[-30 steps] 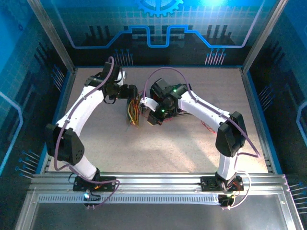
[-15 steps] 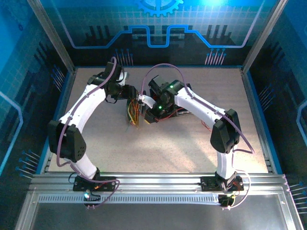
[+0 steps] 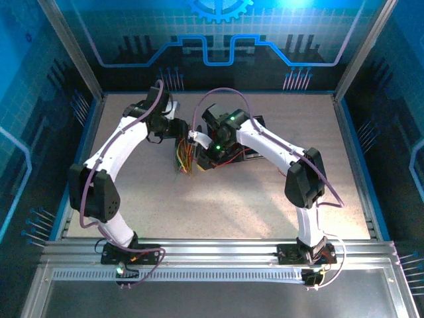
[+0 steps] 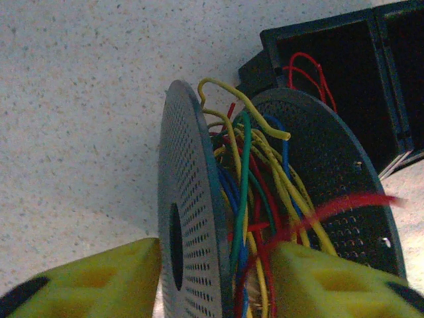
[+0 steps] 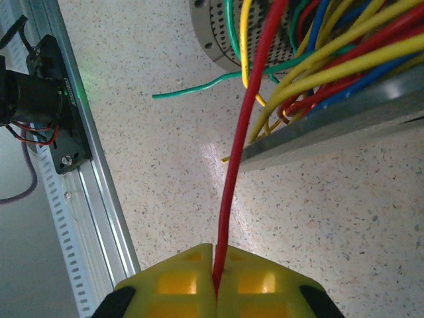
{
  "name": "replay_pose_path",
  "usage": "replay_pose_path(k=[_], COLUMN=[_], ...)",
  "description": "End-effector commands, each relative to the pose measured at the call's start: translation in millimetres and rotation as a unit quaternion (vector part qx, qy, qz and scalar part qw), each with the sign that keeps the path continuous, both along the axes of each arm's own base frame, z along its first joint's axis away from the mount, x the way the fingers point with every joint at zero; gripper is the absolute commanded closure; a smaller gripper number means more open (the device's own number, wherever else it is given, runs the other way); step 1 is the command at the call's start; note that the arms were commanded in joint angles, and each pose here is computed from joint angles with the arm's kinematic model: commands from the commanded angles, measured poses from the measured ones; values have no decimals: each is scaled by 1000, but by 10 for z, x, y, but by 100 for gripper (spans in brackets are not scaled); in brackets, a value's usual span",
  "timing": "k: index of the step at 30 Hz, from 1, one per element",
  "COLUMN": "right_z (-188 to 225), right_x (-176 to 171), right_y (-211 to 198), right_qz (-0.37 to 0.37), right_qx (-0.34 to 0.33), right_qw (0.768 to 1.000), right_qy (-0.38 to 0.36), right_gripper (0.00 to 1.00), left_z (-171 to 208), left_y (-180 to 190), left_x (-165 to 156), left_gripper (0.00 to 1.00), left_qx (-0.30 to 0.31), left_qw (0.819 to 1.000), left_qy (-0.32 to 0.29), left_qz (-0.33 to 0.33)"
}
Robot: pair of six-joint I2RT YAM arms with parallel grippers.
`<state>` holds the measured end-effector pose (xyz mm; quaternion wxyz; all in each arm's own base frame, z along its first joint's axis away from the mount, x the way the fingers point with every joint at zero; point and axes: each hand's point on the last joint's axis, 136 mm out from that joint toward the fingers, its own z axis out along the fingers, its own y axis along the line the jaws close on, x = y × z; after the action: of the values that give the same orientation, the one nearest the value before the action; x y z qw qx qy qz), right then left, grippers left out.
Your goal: Wrap the cables
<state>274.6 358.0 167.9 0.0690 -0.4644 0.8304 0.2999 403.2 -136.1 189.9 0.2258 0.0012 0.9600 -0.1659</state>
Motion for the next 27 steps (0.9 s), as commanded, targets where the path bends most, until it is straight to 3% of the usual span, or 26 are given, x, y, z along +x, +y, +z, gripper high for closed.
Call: replay_pose_path(k=[1,14,19,27], right_z=[52,14,-54,-150], right_x=[12,16,7,-6], right_y=[26,19,-2,-20], right_qz=[-5,-6,-9,-14], right_qx=[8,8,1,-10], right_qw=[1000,1000,1000,999], right_qy=[15,19,28,41], right_gripper=[100,100,100,100], left_z=[-79,-213,-253,-237], left_y=[0,18,-16,-32], left_x=[-58,-50,-60,-88], left_gripper=[48,61,55,53], left_qx=[7,18,18,18], left_qw=[1000,1000,1000,1000], left_qy=[9,22,25,24], left_qz=[-4,1,-3,-5])
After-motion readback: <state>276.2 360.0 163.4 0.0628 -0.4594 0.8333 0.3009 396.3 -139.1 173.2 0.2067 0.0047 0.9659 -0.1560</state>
